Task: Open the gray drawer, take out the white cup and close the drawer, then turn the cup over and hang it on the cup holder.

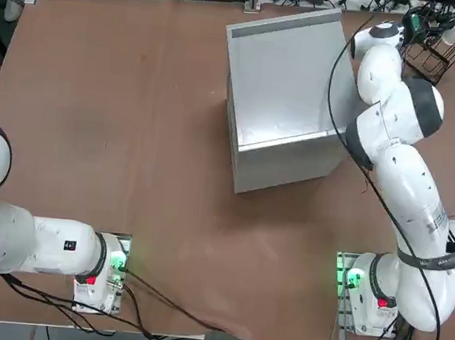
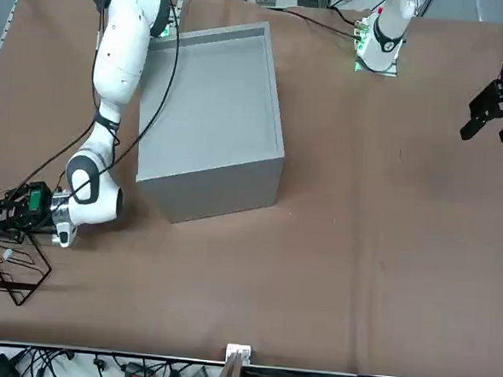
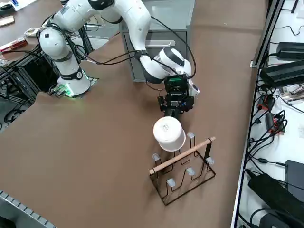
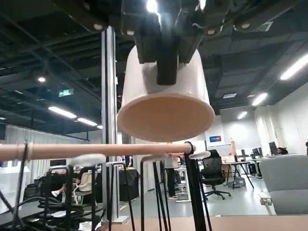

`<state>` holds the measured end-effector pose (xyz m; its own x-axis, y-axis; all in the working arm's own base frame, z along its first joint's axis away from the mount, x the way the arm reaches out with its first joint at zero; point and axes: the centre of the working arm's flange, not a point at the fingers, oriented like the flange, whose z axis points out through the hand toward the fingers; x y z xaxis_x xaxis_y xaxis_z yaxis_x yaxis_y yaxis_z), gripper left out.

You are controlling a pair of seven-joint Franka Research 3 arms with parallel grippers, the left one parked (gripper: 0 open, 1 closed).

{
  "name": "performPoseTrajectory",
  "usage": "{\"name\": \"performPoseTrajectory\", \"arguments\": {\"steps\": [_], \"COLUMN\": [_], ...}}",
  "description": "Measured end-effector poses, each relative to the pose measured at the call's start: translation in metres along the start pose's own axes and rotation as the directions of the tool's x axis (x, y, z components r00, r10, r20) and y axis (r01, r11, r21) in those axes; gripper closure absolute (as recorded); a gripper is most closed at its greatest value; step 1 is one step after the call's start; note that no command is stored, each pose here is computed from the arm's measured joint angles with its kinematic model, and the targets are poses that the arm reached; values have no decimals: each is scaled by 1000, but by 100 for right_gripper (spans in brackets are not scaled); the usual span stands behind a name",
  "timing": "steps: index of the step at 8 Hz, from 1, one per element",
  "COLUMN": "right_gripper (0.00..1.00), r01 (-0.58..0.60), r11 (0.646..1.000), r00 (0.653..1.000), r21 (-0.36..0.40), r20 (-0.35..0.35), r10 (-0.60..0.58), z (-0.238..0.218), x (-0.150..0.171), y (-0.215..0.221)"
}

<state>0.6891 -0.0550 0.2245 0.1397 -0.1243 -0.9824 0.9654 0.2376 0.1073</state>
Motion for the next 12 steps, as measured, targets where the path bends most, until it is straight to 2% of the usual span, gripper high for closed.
{"name": "performPoseTrajectory", "arguments": {"steps": [12], "right_gripper": [81], "r01": [91], "r11": [994], "r00": [996], "r21": [-53], "r20": [-15], "r10": [-92], "z": [-1], "x": [37], "y": [-15]}}
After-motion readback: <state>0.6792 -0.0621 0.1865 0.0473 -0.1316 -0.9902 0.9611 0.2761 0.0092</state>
